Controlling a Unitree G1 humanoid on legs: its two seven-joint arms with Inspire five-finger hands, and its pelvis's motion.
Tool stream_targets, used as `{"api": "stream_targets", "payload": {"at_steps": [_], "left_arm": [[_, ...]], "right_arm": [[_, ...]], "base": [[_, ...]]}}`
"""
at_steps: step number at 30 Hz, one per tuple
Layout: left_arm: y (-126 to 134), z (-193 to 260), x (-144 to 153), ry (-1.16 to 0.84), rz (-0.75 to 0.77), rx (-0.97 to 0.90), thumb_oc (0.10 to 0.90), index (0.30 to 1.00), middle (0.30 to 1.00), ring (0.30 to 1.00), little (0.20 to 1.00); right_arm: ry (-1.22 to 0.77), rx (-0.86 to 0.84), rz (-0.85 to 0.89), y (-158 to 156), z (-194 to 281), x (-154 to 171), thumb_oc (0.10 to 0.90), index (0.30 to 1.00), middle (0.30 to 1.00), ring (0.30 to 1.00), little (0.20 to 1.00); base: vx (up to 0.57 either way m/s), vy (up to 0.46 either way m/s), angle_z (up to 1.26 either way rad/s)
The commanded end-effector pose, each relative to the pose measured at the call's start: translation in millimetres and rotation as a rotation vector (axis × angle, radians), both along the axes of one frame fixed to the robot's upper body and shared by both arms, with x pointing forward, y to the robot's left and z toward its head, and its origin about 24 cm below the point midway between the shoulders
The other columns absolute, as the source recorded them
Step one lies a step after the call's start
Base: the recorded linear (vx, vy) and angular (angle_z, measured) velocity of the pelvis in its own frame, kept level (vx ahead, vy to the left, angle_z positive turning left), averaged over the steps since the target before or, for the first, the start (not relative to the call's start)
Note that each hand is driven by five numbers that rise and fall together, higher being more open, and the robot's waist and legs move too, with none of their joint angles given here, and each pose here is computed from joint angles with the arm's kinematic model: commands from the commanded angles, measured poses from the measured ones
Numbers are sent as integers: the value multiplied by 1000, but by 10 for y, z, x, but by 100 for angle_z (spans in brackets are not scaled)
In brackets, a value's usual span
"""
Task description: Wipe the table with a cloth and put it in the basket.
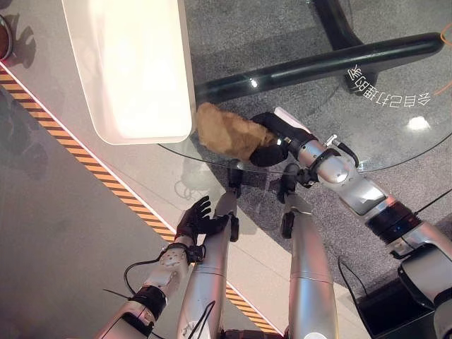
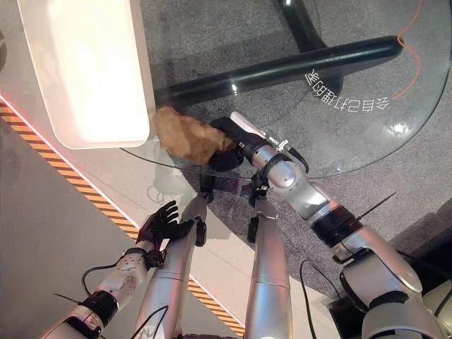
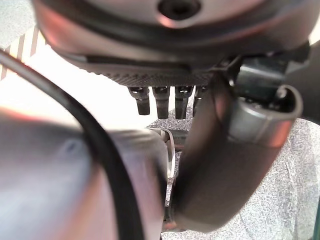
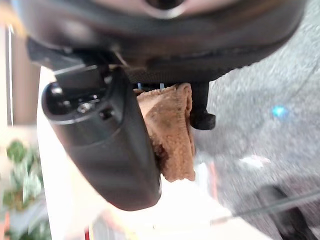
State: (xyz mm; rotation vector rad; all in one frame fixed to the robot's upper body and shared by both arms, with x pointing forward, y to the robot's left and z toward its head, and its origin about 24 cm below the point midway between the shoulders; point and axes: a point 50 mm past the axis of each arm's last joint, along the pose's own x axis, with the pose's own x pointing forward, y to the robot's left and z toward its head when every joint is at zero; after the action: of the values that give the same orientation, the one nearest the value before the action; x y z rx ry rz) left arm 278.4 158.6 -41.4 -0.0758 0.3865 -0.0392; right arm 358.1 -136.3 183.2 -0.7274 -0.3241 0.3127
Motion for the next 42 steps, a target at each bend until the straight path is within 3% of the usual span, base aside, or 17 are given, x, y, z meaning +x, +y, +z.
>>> {"api": "stream_targets", "payload": {"at_steps": [1,8,16,19,24,29,33,42], "left_arm": [[62,-260,-334,83,46,-12,800,900,900,900,900],[68,-244,-349,55,98,-30,800,900,900,900,900],[183,-168,-302,6,200,-44,800,900,900,900,900],[281,-129,-302,-26,285,-75,800,900,900,900,900],[620,11,-368,-136,584,-95,800,900,900,900,900],[747,294,-364,-305,688,-106,800,900,900,900,900],[745,466,-400,-380,680,-150,800,900,900,900,900],[541,648,-535,-460,405,-278,800,900,900,900,900]], "right_arm": [[-189,153,-283,-462,238,14,100,300,300,300,200],[-338,317,-489,-741,439,-44,100,300,300,300,200],[-396,402,-582,-907,513,-109,100,300,300,300,200],[-412,425,-616,-993,514,-140,100,300,300,300,200],[-422,469,-662,-1121,390,-243,100,300,300,300,200],[-409,478,-638,-1086,279,-322,100,300,300,300,200],[-407,501,-594,-1032,218,-406,100,300,300,300,200],[-401,580,-367,-842,221,-596,100,300,300,300,200]], "base": [[0,0,0],[2,-2,-4],[-8,-23,-8],[0,0,0],[-24,-38,-1],[-33,-84,0],[-30,-74,1],[-22,-33,1]]}}
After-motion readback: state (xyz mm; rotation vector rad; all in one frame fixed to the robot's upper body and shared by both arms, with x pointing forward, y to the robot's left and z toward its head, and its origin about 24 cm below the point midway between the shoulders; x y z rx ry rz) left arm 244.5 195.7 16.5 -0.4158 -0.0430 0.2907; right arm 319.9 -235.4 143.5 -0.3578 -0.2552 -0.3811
